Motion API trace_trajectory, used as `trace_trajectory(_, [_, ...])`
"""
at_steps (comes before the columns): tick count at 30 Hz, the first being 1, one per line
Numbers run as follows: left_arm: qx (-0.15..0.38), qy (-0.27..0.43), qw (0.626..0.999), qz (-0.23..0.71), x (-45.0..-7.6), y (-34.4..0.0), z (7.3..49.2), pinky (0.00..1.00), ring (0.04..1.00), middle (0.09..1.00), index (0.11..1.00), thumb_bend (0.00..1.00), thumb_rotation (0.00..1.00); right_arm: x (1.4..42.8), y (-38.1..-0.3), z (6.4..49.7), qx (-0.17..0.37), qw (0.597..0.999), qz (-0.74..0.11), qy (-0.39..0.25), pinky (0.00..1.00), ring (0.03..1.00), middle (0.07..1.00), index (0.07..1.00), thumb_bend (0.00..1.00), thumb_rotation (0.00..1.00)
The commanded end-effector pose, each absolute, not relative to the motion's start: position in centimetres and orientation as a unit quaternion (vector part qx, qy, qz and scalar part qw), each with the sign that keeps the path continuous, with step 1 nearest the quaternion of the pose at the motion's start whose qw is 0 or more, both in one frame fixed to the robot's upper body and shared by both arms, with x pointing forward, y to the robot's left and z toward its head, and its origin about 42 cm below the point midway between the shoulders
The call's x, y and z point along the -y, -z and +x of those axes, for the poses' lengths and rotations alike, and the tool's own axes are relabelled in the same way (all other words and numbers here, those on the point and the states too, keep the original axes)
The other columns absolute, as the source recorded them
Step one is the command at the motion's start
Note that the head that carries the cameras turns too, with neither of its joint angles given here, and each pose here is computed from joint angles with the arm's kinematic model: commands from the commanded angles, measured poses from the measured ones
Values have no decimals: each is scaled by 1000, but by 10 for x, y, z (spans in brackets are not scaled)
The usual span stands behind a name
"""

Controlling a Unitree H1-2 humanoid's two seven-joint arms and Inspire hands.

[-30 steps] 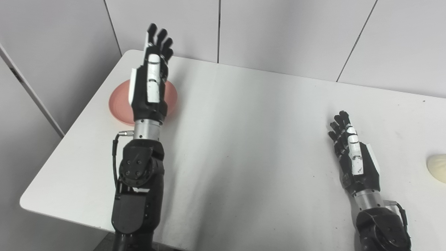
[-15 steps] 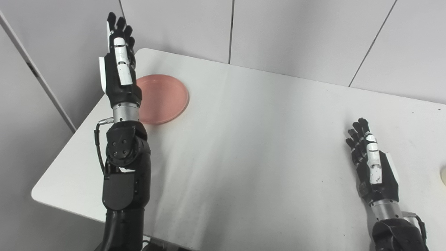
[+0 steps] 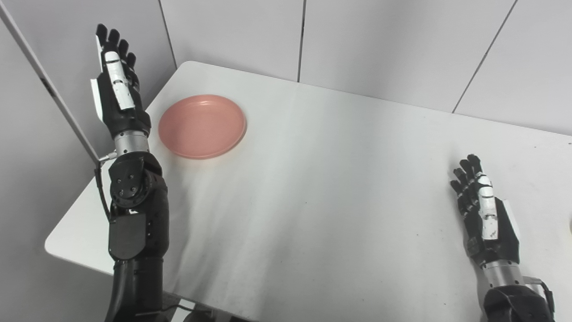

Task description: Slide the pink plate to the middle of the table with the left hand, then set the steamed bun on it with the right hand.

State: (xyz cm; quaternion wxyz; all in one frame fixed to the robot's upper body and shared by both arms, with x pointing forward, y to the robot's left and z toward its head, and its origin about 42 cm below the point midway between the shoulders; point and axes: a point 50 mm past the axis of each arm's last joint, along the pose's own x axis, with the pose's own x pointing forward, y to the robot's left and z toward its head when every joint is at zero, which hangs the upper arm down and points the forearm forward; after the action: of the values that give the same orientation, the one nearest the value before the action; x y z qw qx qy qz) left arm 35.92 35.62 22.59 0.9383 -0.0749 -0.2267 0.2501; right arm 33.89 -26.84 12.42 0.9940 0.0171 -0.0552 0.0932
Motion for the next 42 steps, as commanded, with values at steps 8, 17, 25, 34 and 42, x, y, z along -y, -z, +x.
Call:
trace_trajectory(8, [246, -247, 933, -87, -370, -229, 368, 1000, 1000, 1000, 1000, 448, 1000, 272, -102, 321, 19, 996, 17, -83, 1000, 1000, 1000, 1000, 114, 1000])
trace_trajectory(17, [209, -259, 937, -107, -379, -209, 374, 1000, 1000, 995, 1000, 459, 1000, 270, -103, 321, 24, 996, 22, -85, 1000, 1000, 1000, 1000, 94, 1000])
trace_trajectory(25, [187, -264, 939, -118, -386, -195, 379, 1000, 1000, 999, 1000, 438, 1000, 270, -104, 321, 24, 996, 21, -84, 1000, 1000, 1000, 1000, 83, 1000])
trace_trajectory(34, [173, -270, 939, -123, -392, -187, 380, 1000, 1000, 1000, 1000, 445, 1000, 270, -104, 320, 23, 996, 20, -86, 1000, 1000, 1000, 1000, 100, 1000])
trace_trajectory(42, [161, -276, 940, -121, -394, -182, 380, 1000, 1000, 999, 1000, 445, 1000, 270, -105, 320, 22, 996, 18, -83, 1000, 1000, 1000, 1000, 86, 1000])
